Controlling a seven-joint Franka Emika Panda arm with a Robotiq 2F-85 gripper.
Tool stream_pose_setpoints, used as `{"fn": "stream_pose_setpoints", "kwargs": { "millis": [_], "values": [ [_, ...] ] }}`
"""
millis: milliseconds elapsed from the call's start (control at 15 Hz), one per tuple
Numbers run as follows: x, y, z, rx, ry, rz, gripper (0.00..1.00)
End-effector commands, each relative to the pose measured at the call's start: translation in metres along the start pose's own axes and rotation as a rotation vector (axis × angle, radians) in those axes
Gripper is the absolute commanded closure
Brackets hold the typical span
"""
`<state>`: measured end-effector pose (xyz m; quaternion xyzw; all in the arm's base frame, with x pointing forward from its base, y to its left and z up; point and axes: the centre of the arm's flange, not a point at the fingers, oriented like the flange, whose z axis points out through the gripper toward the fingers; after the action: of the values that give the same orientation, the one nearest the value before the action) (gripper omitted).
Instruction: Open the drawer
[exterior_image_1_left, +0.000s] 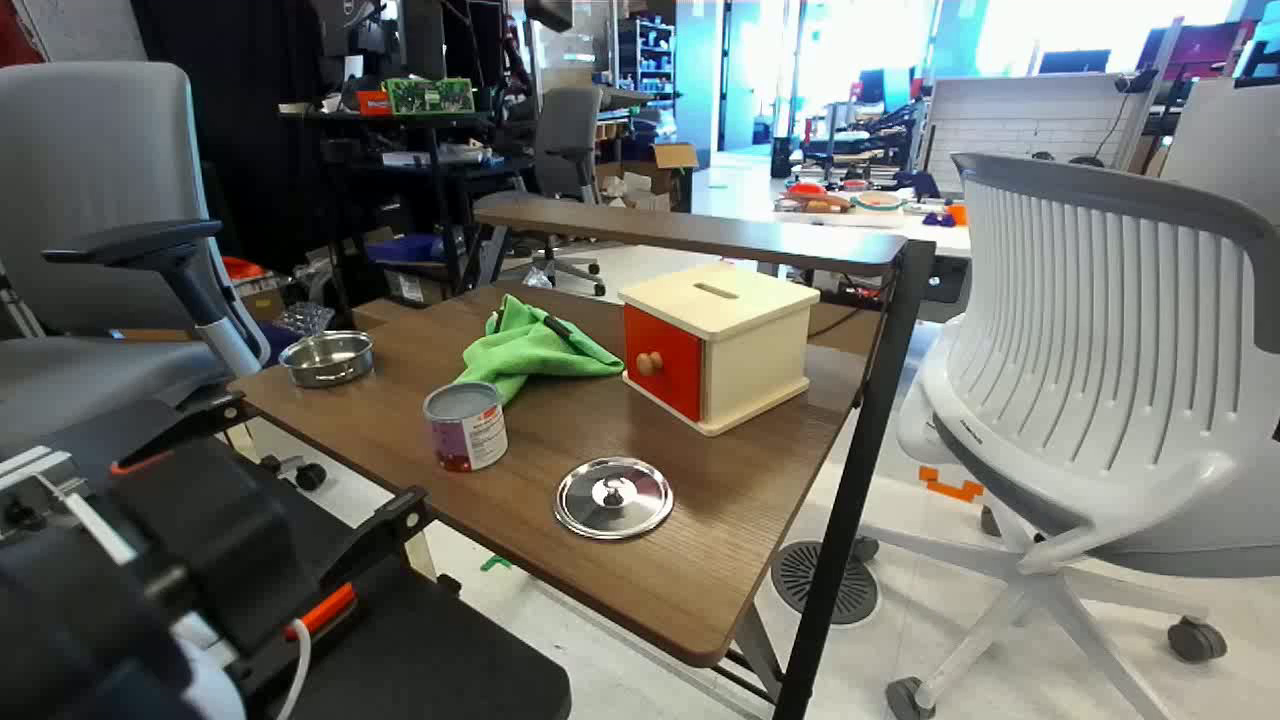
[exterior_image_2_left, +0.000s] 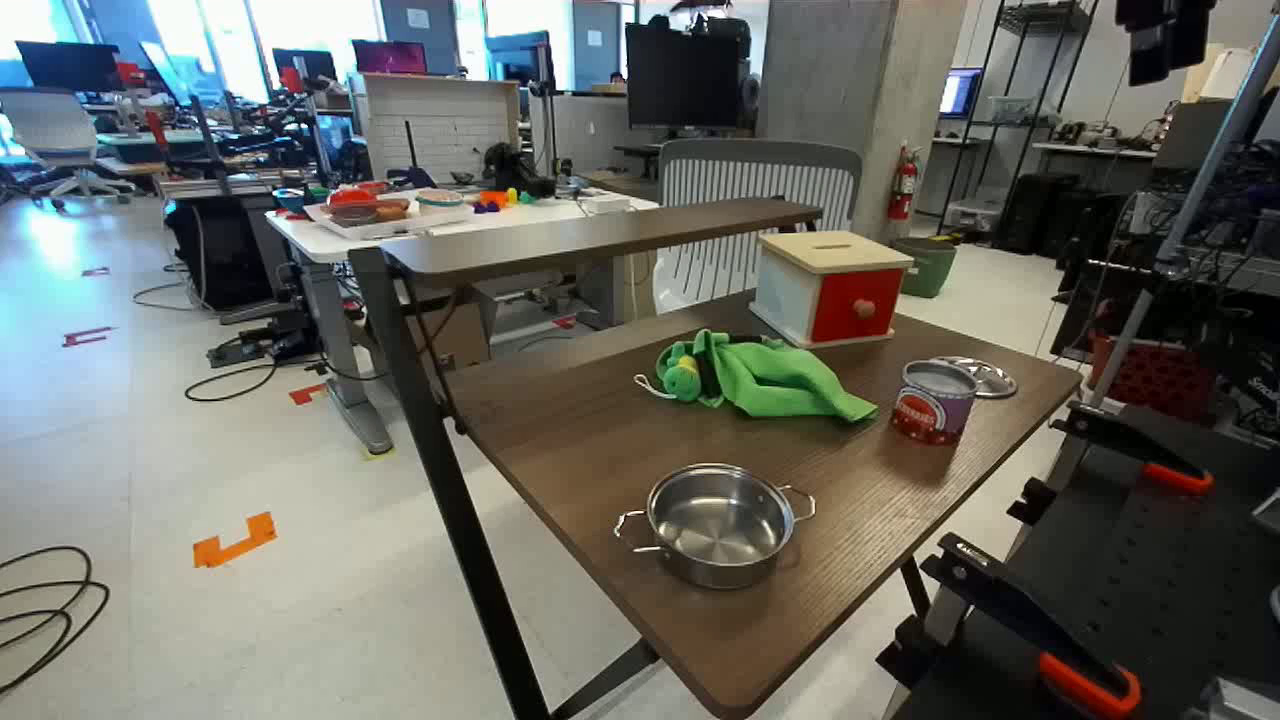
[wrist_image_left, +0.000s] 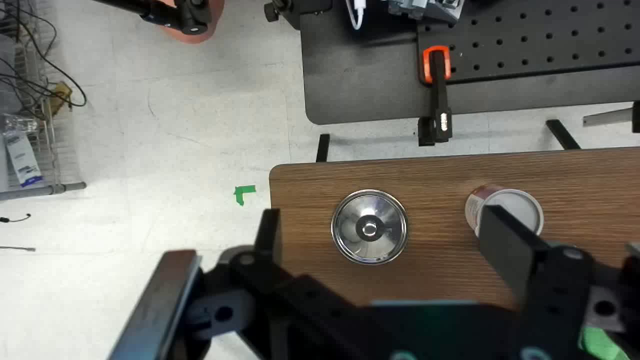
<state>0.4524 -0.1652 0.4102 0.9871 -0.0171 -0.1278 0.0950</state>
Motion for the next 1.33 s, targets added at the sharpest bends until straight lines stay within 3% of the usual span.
{"fn": "stream_pose_setpoints", "kwargs": {
  "millis": [0, 600, 800, 1067, 1267],
  "values": [
    [0.0, 0.0, 0.0, 0.0, 0.001, 0.0, 0.0],
    [0.0, 0.0, 0.0, 0.0, 0.002, 0.0, 0.0],
    [0.01, -0.001, 0.008, -0.047, -0.009, 0.034, 0.0],
    [0.042, -0.004, 0.022, -0.042, 0.052, 0.088, 0.0],
    [0.065, -0.014, 0.046, -0.01, 0.12, 0.048, 0.0]
  ]
}}
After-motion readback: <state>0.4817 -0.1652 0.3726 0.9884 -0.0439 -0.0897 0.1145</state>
